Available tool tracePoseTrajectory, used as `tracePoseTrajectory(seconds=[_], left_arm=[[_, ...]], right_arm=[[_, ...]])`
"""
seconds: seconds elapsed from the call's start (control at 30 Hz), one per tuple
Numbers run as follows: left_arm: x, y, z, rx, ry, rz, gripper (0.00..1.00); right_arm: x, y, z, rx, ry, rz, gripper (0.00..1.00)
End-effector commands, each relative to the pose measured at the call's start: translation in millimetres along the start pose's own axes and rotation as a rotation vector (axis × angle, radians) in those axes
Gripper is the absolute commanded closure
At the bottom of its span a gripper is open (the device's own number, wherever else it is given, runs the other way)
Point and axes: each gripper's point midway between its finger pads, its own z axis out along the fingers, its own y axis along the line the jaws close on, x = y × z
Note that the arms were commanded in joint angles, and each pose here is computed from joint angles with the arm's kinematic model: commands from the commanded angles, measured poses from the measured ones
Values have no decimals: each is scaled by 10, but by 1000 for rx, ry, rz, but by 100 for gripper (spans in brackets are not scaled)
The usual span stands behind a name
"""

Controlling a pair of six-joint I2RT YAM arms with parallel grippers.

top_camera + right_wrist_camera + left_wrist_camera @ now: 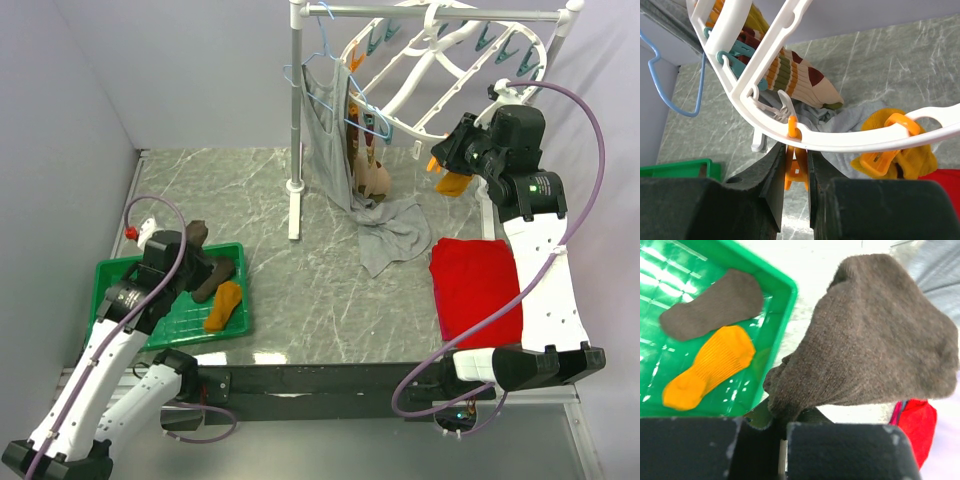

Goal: Remove the socks clipped to the hanger

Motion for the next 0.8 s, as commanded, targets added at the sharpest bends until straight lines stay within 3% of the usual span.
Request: tracePoseTrajectory(seconds=[0.0,0.07,0.1,0.13,0.17,0.27,0.3,0.43,0.53,0.6,0.77], left_arm=[[-220,-300,-139,109,-60,39,99],[-96,-499,-122,203,18,131,99],[-38,-592,-112,249,51,155,99],[186,-690,-103,326,163,194,99],[208,-918,-128,442,177,203,99],[592,-1156,-182,625,390,194,94],[595,-1296,-218,698,396,193,93],[683,-1435,-257,743,421,199,94],[683,-1388,-261,711,424,191,97],[722,-1384,-315,731,449,200,97],[824,-1361,-426,789,505,225,95]], right_arm=[[-61,-40,-85,21,-28,-16,84],[-37,-66,-86,35,-25,-11,68],[2,-86,-70,40,-15,-9,68],[14,-99,-65,44,-13,-8,67],[36,-103,-66,44,-10,-12,67],[111,-156,-34,60,9,-11,60],[104,-161,-42,63,6,-12,57],[130,-188,-64,78,16,-21,53],[106,-184,-83,78,12,-24,44],[93,-164,-100,73,5,-25,32],[128,-148,-87,61,21,-18,24]])
